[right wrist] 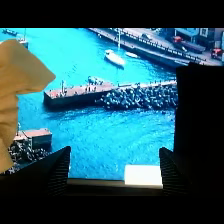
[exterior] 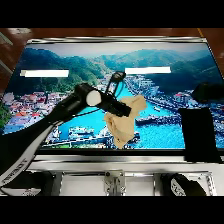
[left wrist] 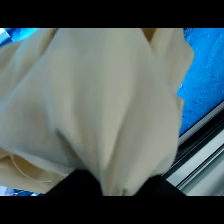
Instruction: Fold the shirts.
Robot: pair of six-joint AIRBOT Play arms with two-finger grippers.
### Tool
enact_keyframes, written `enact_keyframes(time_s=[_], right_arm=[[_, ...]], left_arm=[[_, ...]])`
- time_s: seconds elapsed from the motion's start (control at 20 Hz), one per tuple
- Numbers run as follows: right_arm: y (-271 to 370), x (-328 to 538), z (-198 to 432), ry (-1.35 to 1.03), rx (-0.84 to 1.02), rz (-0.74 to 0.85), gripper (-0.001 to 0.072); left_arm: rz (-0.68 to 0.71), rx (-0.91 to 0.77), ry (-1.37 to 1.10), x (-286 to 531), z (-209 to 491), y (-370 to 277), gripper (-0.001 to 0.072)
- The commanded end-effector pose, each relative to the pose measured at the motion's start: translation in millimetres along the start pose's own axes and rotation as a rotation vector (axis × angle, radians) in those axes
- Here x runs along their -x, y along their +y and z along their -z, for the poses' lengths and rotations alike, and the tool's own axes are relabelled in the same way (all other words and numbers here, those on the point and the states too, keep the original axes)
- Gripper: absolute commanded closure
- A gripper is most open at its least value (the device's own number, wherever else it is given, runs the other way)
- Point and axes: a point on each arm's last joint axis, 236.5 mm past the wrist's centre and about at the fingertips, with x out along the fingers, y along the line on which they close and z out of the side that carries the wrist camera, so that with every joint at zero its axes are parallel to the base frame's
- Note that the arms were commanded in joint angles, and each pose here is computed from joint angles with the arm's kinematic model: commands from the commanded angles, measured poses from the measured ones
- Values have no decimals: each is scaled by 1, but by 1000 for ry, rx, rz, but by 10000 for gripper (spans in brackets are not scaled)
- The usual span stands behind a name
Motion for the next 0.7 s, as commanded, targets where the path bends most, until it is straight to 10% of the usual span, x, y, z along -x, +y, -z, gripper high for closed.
enact_keyframes(time_s=[0.0, 0.1, 0.15, 0.2, 0.5, 0.65], right_arm=[[-2, -39, 24, 77, -36, -7, 40], [-4, -60, 26, 108, -49, -16, 40], [-6, -70, 23, 116, -52, -17, 40], [-8, -79, 19, 116, -55, -15, 40], [-20, -130, 24, 215, -87, -27, 40], [-10, -160, 29, 274, -166, -146, 40]], left_arm=[[118, 114, 111, -49, 22, -3, 608], [136, 92, 83, -27, 3, 10, 587], [133, 93, 60, -7, -11, 21, 201], [128, 124, 41, 13, -24, 35, -5], [40, 254, 155, 113, 1, 133, 0], [29, 317, 286, 99, 57, 147, 130]])
